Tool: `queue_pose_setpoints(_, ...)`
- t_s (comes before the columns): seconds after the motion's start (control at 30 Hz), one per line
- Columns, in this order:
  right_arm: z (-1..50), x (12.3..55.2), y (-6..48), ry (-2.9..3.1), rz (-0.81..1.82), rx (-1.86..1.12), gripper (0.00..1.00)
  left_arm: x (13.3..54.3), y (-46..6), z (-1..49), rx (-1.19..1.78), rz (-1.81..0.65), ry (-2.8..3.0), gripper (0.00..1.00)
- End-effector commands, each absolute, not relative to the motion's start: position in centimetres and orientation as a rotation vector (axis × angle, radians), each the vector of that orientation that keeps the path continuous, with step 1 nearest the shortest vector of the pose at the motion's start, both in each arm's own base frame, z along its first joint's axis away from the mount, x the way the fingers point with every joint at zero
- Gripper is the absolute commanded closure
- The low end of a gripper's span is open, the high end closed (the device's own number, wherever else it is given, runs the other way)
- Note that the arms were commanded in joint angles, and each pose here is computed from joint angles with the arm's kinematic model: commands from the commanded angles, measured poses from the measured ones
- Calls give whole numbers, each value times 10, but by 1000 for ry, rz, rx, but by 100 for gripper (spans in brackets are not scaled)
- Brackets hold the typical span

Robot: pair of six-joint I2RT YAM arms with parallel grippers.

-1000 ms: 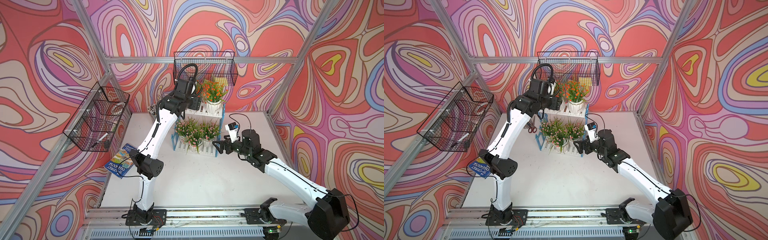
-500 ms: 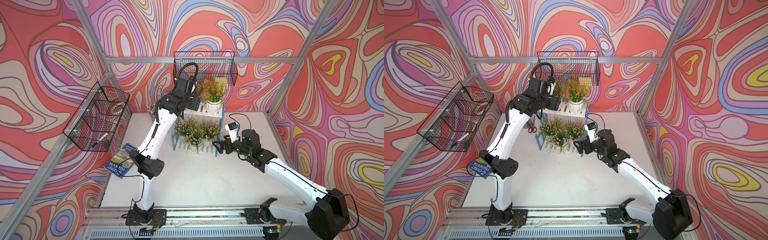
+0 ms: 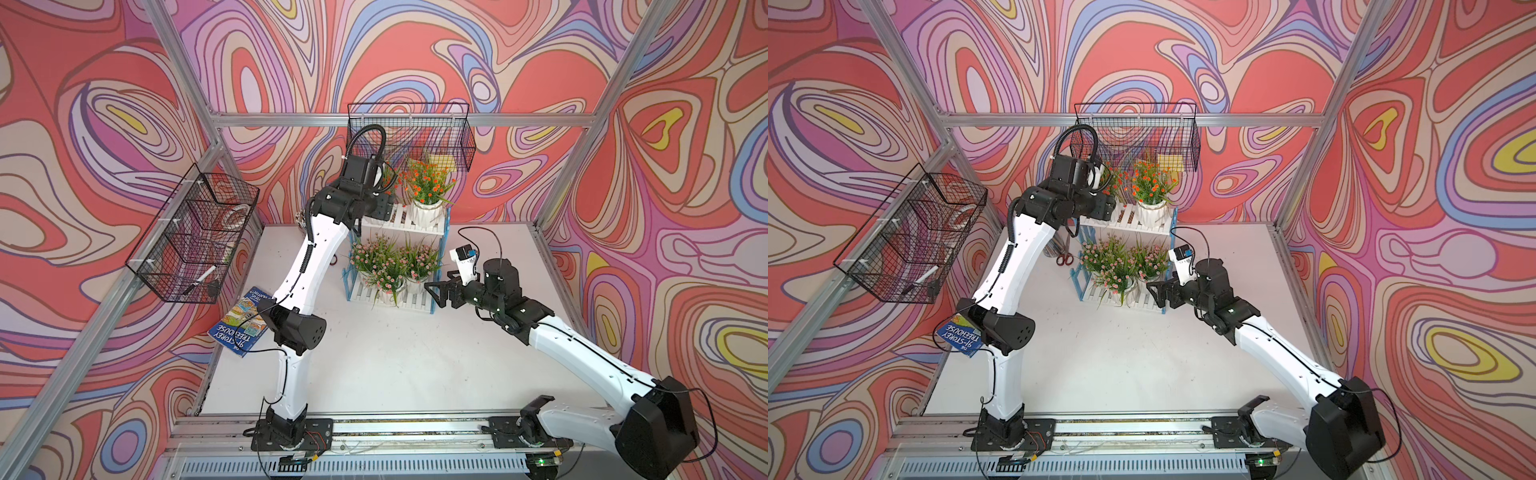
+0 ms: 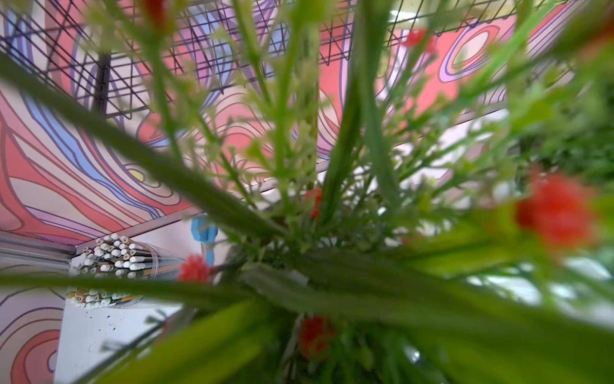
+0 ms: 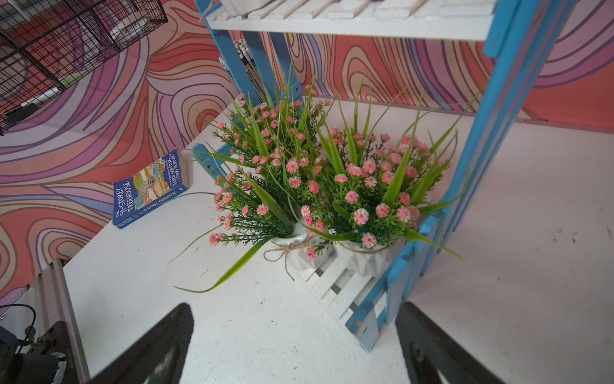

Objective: Place the baby's breath potted plants on the rack by color
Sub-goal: Place the baby's breath potted plant on the rack.

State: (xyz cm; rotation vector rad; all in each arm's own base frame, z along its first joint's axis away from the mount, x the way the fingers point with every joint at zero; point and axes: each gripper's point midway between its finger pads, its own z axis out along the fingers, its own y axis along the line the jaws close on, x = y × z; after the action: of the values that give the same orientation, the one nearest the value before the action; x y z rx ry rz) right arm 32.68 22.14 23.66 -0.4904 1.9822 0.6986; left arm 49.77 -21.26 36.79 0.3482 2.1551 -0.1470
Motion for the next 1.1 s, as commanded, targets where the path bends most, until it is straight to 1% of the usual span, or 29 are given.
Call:
queue_pose_setpoints(0.0,247,329,227,1954,712,-507,2,505,-214,387,312,-189,2089,31)
queue_pose_setpoints(0.07,247,329,227,1955,713,-509,2,507,-213,386,312,-192,2089,21)
queue_pose_setpoints(0.2,247,329,227,1957,713,-514,2,509,-215,385,321,-192,2085,5)
queue_pose_setpoints(0.23,246,329,228,1960,714,-516,2,510,-215,385,322,-191,2081,2)
queue_pose_setpoints(0.27,245,329,228,1961,714,-516,2,511,-216,385,324,-191,2079,0)
queue_pose_setpoints(0.47,241,327,228,1968,718,-519,2,517,-217,386,312,-203,2058,0)
queue_pose_setpoints(0.63,241,326,227,1966,715,-521,2,515,-221,392,305,-265,2028,0)
queue_pose_setpoints(0.83,245,327,226,1953,716,-510,2,500,-221,408,316,-357,1951,0)
queue_pose_setpoints(1.07,254,325,225,1930,716,-501,2,470,-194,446,215,-572,1726,0)
